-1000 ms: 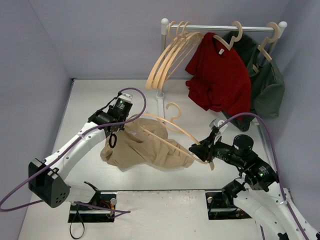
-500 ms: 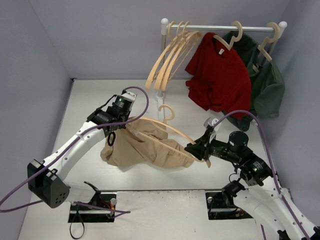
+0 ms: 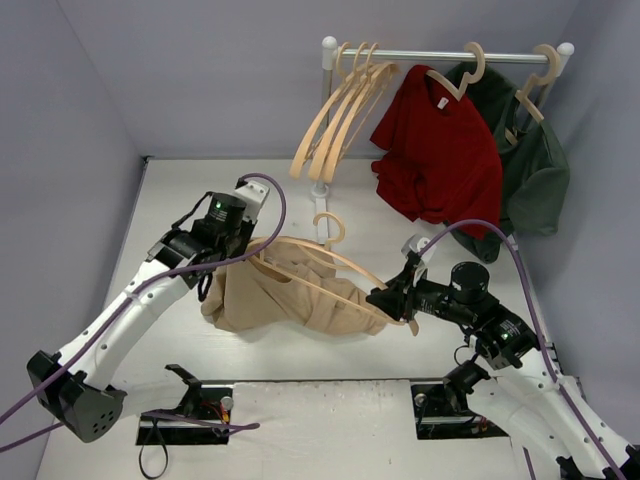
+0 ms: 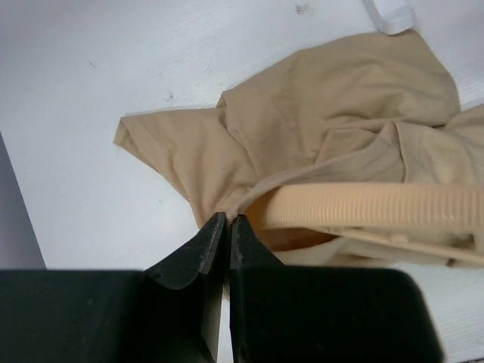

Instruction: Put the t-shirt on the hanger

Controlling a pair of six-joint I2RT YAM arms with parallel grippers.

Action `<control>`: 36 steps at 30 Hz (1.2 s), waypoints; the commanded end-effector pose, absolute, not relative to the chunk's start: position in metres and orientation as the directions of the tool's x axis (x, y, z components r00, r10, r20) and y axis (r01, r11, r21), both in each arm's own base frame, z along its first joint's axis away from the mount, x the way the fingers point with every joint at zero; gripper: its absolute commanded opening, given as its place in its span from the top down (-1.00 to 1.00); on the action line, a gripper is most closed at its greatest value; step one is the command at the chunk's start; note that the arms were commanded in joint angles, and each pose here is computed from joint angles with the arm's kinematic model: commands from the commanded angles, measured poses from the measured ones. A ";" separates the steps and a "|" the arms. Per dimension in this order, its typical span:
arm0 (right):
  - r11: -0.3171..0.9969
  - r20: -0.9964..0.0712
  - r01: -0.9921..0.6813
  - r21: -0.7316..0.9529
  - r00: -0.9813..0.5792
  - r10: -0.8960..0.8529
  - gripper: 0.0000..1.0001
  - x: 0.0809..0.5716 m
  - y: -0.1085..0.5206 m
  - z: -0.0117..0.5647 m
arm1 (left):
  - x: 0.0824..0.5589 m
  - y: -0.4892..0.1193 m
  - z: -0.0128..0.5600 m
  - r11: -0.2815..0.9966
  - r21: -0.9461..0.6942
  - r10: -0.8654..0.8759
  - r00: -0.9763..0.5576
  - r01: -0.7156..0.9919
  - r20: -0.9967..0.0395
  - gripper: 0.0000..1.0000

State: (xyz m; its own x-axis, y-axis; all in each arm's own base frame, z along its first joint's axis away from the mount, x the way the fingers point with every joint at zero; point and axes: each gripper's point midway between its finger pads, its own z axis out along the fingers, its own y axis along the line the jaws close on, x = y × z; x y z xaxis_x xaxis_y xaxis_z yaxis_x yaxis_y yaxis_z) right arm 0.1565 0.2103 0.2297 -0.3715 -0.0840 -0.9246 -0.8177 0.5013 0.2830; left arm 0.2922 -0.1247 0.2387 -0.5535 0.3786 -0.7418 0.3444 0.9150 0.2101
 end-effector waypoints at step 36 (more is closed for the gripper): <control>0.428 -0.952 -0.903 -0.041 0.166 0.258 1.00 0.188 0.249 0.407 | 0.279 -0.133 0.454 0.892 0.193 0.250 -0.089 0.410 -0.964 1.00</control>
State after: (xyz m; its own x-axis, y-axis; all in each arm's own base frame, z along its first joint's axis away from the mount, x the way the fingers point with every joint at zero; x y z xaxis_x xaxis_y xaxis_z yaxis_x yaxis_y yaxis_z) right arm 0.1845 0.2549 0.3283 -0.0887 0.1228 -0.9885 -0.9111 0.3911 0.1303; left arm 0.2737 -0.1562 0.4283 -0.1151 0.2997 -0.9470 0.5400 0.8191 0.1936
